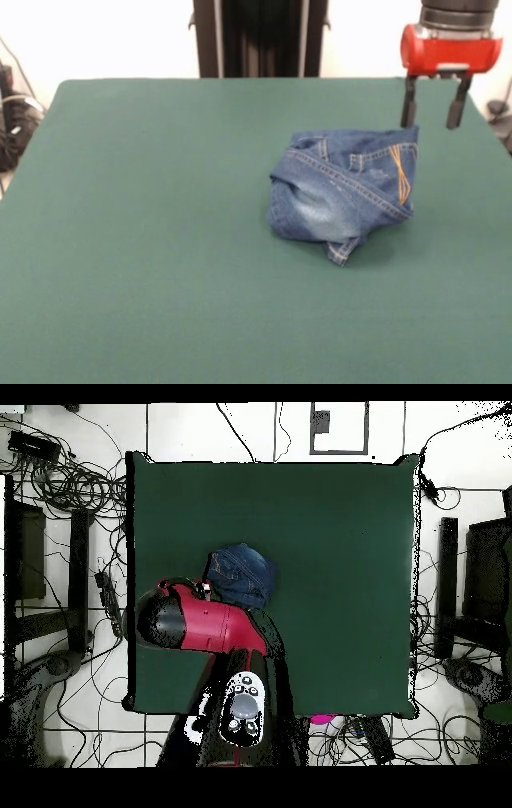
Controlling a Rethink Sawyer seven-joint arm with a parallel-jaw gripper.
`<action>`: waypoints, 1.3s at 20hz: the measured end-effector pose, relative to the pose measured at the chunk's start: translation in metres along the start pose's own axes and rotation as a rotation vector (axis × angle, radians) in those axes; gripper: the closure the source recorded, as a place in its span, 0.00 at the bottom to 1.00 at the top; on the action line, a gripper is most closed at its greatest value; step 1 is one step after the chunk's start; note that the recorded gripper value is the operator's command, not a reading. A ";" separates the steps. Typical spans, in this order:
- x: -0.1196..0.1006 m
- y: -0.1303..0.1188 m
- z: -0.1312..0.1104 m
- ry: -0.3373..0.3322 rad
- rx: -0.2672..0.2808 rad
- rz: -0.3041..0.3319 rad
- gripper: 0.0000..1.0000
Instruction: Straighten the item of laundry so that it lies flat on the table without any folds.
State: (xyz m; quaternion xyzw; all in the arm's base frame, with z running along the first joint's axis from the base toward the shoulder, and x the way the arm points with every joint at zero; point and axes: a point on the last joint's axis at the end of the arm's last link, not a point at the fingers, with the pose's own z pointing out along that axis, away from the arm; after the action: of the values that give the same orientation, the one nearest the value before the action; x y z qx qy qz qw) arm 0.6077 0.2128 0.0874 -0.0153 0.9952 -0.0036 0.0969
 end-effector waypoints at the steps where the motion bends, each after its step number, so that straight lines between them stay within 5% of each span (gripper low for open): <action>1: -0.002 0.000 0.000 -0.001 -0.001 0.001 0.00; 26: -0.036 -0.004 -0.005 -0.047 -0.009 0.022 0.00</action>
State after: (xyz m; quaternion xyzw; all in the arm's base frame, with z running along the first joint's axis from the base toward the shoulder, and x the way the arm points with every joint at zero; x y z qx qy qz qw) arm 0.6424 0.2100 0.0990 -0.0047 0.9928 0.0025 0.1200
